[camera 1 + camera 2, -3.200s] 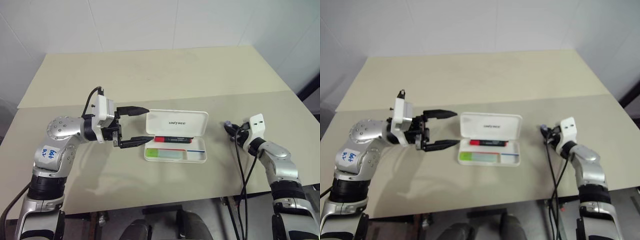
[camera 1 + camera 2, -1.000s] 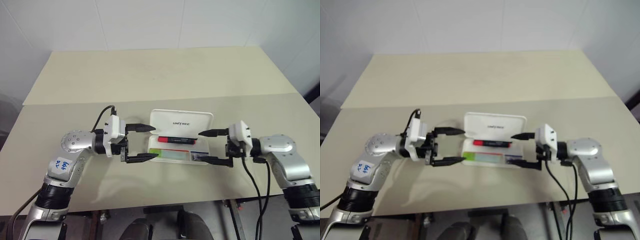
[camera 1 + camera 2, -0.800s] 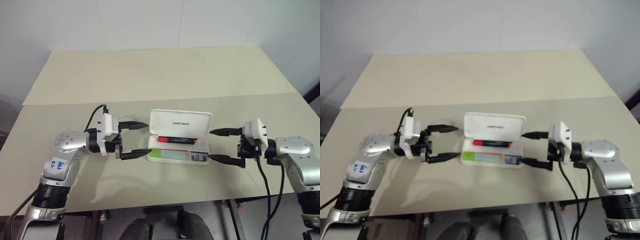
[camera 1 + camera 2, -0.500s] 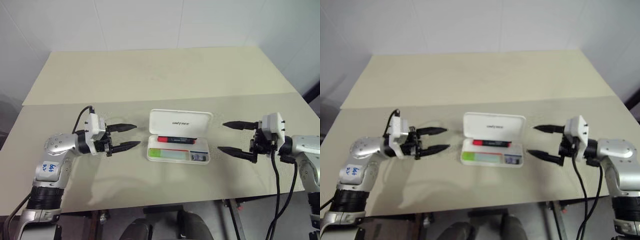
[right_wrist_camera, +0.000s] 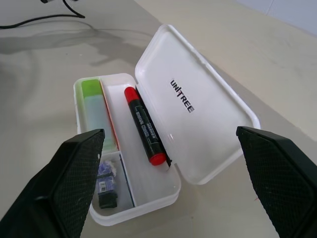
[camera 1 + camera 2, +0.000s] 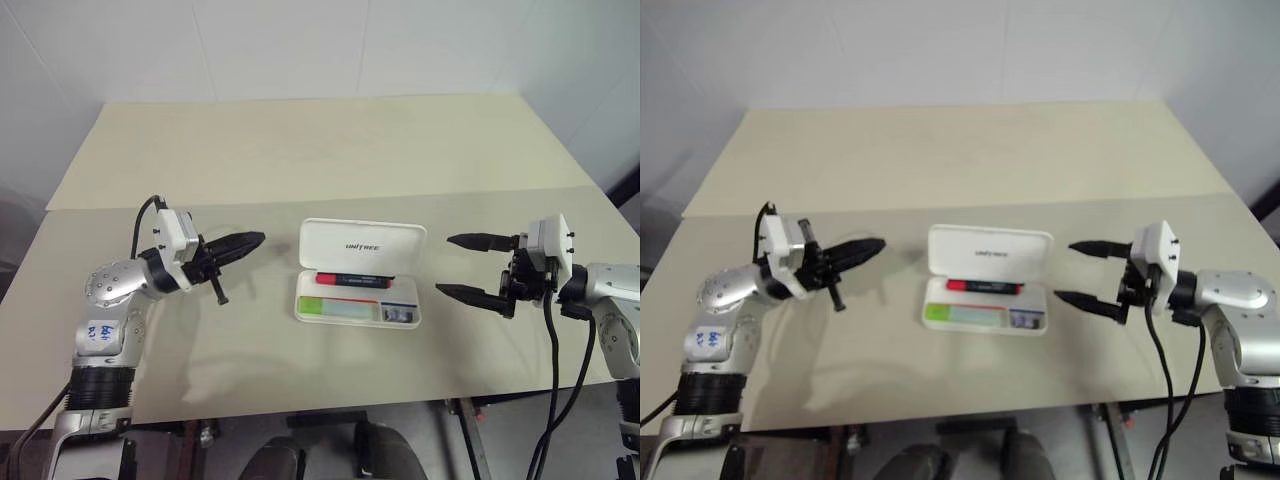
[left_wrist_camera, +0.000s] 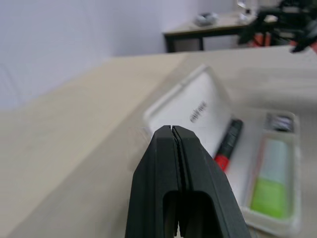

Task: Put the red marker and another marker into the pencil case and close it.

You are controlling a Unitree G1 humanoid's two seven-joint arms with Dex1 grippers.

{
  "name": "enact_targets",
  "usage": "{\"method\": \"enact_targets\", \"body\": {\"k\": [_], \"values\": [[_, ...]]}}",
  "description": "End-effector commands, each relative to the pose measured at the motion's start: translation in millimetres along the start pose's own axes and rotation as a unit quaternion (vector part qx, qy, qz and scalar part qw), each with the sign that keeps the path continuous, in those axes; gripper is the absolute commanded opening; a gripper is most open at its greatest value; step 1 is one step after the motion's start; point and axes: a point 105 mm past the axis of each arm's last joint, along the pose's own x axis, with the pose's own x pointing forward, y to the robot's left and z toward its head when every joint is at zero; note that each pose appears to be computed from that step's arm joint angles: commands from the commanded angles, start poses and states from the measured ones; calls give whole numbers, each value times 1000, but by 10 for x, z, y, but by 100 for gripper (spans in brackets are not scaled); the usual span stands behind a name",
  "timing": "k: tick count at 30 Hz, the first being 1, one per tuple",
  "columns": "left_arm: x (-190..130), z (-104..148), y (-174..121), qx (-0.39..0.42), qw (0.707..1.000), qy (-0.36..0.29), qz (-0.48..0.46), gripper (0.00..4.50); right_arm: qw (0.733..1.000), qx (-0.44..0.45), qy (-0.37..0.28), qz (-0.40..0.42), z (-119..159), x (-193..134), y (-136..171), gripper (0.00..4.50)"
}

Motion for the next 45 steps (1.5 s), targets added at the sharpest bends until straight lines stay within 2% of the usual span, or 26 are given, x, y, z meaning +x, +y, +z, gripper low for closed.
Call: {"method": "enact_targets", "body": {"k": [1,4,6,12,22,27,31,34,41,44,45], "values": [[176,-76,161,7,998,13,68,4,1000,-22,-7,-1,89,16,3,450],[376,-326,107,-40,995,53,73,4,1000,-22,-11,-1,100,52,14,450],[527,-457,-25,-63,995,70,41,4,1000,-24,-14,0,106,82,20,450],[784,-379,-241,-64,996,44,-40,4,999,-27,-20,-1,129,134,22,450],[609,-163,-338,8,990,32,-136,4,999,-24,-26,-8,135,131,45,450],[625,-104,-520,72,970,48,-228,4,999,-5,-36,-10,171,115,41,450],[715,-88,-784,97,944,53,-312,4,998,35,-55,-7,265,90,40,450],[752,-103,-911,102,932,58,-344,4,996,70,-62,0,318,62,55,450],[841,-215,-1112,96,924,82,-361,4,997,77,1,27,179,-64,170,450],[844,-346,-1116,89,926,118,-347,4,997,69,15,26,136,-98,188,450],[825,-420,-1112,111,921,140,-347,4,997,67,15,25,134,-99,191,450]]}}
